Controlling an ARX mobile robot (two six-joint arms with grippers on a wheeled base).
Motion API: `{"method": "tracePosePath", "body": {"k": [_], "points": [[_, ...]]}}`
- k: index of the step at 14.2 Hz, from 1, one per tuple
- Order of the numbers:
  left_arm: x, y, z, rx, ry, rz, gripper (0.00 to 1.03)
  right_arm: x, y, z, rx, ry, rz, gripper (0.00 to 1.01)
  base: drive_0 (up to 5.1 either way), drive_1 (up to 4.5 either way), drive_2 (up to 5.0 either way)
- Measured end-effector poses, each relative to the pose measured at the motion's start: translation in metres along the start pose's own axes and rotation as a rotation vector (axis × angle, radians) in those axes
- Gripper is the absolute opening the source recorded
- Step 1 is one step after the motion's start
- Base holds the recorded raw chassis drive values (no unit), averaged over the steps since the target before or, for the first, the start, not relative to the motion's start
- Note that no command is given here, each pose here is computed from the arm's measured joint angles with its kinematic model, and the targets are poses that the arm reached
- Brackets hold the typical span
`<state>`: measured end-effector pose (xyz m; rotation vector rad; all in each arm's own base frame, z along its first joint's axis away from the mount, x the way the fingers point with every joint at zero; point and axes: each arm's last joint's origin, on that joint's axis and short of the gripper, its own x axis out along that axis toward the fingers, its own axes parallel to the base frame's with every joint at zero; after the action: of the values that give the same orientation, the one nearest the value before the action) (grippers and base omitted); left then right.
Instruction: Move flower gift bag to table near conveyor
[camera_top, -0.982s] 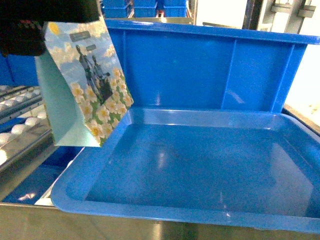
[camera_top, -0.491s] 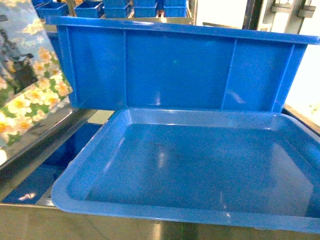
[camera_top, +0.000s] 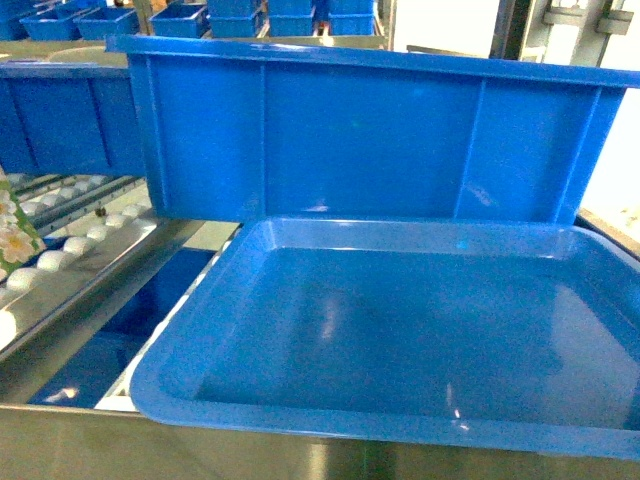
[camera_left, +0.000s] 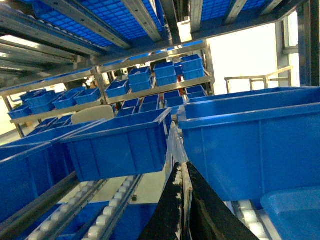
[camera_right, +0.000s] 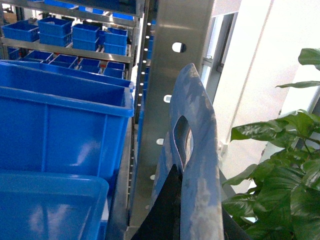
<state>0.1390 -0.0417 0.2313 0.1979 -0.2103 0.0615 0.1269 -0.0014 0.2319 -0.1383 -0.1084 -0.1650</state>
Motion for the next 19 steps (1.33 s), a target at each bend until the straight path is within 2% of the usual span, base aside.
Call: {"method": "tracePosePath", "body": {"k": [8, 19], "points": [[0.0001, -0.0002, -0.0005, 0.006, 0.005, 0.001, 0.02, 0.0001, 0.0000, 0.0001, 0.000, -0.001, 0.001, 0.02, -4.8, 2.43, 2.7], [0.0000, -0.0001, -0.0003, 0.007, 0.004, 0.002, 0.02, 0.0000, 0.0001, -0.0001, 0.000, 0.001, 0.002, 0.02, -4.4, 0.60, 4.1]]}}
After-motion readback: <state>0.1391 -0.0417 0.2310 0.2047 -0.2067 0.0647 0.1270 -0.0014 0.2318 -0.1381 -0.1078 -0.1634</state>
